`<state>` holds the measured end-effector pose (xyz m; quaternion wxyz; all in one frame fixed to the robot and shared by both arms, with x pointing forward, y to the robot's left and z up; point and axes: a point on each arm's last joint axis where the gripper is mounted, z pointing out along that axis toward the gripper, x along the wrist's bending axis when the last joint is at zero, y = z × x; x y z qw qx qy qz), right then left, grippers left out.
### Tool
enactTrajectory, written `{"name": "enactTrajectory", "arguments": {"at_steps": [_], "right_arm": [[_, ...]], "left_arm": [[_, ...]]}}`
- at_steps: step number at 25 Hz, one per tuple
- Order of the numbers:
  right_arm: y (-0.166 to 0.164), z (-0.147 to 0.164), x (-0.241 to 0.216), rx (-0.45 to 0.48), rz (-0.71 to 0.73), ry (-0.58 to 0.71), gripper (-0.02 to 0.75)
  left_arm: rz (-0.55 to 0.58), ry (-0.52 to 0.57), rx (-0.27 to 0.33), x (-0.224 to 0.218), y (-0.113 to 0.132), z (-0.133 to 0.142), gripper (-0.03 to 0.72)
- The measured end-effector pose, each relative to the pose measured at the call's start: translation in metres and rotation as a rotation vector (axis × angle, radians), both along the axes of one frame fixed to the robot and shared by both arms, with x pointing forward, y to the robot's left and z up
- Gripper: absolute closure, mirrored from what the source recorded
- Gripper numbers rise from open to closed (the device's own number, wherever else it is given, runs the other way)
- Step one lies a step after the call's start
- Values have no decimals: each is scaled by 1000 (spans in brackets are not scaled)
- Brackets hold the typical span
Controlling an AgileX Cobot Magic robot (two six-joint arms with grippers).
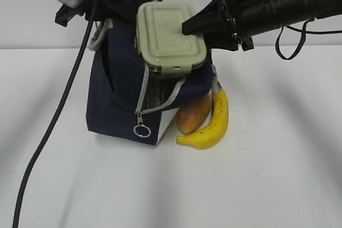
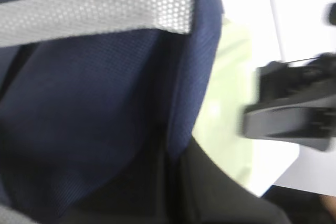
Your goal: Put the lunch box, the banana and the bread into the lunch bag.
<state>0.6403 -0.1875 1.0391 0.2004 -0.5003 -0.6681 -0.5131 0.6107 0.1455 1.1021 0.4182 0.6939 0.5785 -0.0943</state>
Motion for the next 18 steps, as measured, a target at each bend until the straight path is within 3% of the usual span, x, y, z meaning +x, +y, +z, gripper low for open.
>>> {"name": "enactTrajectory", "arguments": {"at_steps": [3,6,18], "right_arm": [[-1,-5,0,-54,-6,8,370],[-2,-6,1,-66,-18,12,370],[36,-5,-10,-54,51,24,370]], "left_arm": [[-23,-8,-72,-2,-6,6,687],[-48,-8,-106,-4,-8,9,687],[-131,9,-141,-11,-13,11,687]]}}
